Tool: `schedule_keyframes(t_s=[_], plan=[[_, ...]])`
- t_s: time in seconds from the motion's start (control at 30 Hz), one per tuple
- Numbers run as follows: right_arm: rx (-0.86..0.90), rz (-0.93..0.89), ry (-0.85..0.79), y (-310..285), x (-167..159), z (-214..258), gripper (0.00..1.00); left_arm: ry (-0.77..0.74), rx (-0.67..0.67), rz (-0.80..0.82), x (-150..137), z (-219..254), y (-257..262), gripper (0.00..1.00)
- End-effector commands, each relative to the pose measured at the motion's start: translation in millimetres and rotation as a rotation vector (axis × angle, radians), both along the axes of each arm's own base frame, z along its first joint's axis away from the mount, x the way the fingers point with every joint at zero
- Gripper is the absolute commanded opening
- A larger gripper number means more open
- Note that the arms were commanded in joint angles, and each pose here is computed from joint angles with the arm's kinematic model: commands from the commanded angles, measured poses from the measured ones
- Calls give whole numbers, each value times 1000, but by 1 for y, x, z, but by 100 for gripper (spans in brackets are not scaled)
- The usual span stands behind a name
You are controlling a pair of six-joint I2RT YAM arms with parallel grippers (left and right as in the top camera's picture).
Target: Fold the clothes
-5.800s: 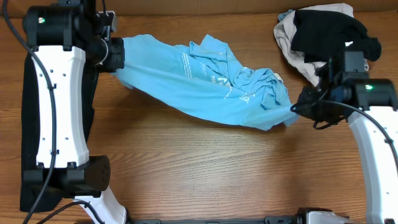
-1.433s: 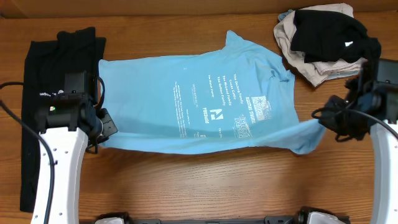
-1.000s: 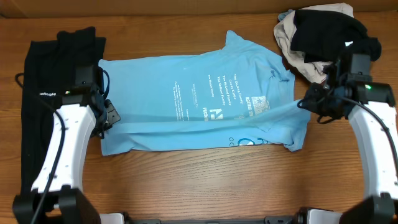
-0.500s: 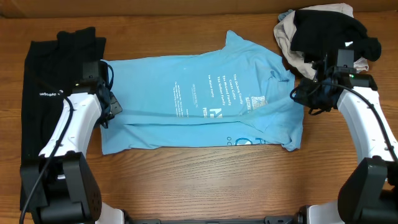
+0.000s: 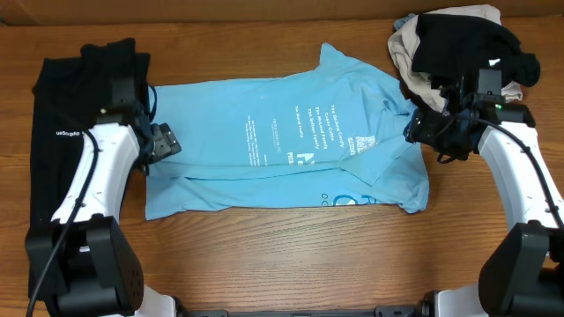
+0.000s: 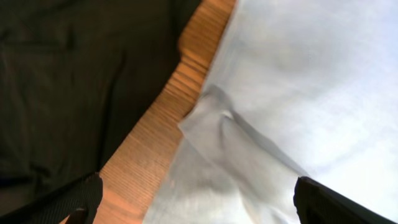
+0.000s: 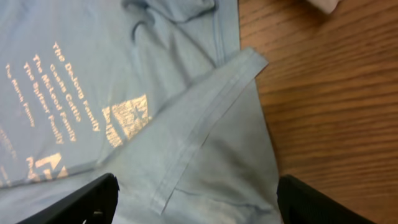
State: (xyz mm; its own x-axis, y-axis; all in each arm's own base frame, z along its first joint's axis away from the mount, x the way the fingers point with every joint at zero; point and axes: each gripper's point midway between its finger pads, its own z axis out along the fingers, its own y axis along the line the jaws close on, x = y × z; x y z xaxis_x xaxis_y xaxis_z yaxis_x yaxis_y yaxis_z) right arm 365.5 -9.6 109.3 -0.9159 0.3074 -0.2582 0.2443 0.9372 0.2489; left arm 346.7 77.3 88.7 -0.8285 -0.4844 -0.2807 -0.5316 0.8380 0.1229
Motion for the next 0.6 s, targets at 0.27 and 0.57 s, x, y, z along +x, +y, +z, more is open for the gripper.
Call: schedule_keyframes(t_s=[0.27, 0.57], plan=[[74, 89, -29, 30, -3, 26, 93, -25, -240, -239, 17, 53, -56, 100], [-18, 141, -141, 43, 51, -24, 93, -87, -228, -252, 33, 44, -56, 100]])
